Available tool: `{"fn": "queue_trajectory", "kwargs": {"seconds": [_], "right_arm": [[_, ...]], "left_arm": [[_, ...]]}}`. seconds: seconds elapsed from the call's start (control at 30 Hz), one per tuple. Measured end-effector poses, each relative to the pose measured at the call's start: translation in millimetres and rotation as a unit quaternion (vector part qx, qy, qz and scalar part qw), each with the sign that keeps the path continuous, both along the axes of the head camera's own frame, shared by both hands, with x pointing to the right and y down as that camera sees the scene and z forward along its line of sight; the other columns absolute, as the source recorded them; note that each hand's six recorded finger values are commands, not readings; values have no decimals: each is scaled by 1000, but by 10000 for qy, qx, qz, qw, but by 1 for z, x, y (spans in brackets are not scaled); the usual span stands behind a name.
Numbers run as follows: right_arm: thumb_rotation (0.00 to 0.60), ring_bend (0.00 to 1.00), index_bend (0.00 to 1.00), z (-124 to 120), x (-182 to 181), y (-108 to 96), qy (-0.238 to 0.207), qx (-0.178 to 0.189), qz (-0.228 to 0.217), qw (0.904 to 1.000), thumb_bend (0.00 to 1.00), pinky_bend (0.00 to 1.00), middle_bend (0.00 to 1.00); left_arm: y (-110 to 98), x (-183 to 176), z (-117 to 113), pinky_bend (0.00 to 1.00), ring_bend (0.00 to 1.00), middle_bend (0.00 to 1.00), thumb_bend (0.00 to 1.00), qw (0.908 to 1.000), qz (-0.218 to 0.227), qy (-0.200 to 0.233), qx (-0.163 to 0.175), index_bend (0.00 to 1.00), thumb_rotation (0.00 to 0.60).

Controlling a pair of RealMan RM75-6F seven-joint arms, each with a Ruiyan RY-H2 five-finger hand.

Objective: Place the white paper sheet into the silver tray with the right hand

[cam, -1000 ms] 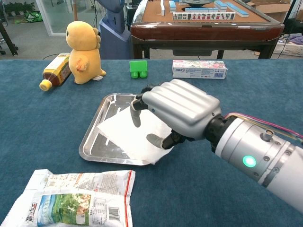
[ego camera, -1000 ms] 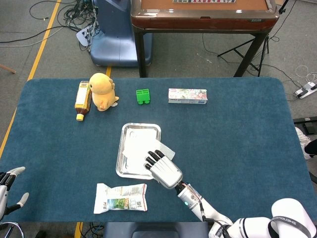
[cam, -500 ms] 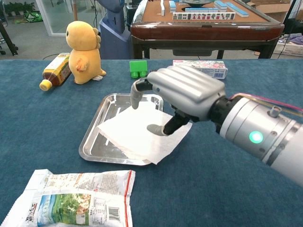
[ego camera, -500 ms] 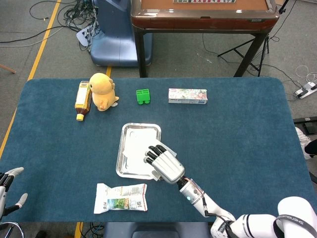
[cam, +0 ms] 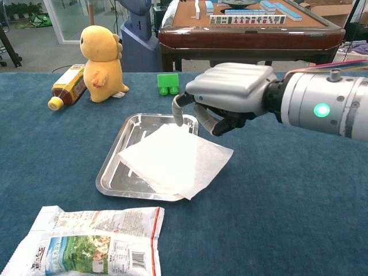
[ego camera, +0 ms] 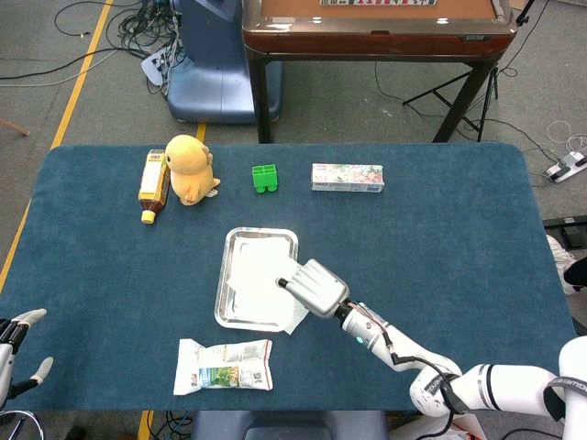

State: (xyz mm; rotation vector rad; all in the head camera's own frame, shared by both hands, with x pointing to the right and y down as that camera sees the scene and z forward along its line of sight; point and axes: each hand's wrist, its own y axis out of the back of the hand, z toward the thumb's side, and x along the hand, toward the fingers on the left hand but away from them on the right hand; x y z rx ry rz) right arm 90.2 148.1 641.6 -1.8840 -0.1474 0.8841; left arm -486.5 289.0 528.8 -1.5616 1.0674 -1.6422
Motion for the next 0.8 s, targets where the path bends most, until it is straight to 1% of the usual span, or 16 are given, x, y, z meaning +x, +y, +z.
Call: {"fn": "queue_trajectory", "kwargs": {"seconds": [0.17, 0.33, 0.8], "right_arm": [[600, 758, 357, 5, -12, -3, 92, -233, -67, 9997, 1000, 817, 775], [600, 752, 365, 14, -28, -4, 76, -326, -105, 9994, 1000, 789, 764], [600, 752, 365, 58, -73, 0, 341, -461, -178, 9982, 1000, 777, 757]], "left_arm": [[2, -1, 0, 127, 208, 217, 246, 10000, -20, -8, -7, 200, 600], [3, -2, -2, 127, 208, 217, 246, 10000, -50, -23, 16, 200, 600], [10, -9, -8, 127, 208, 217, 246, 9998, -177, -87, 54, 200, 600]]}}
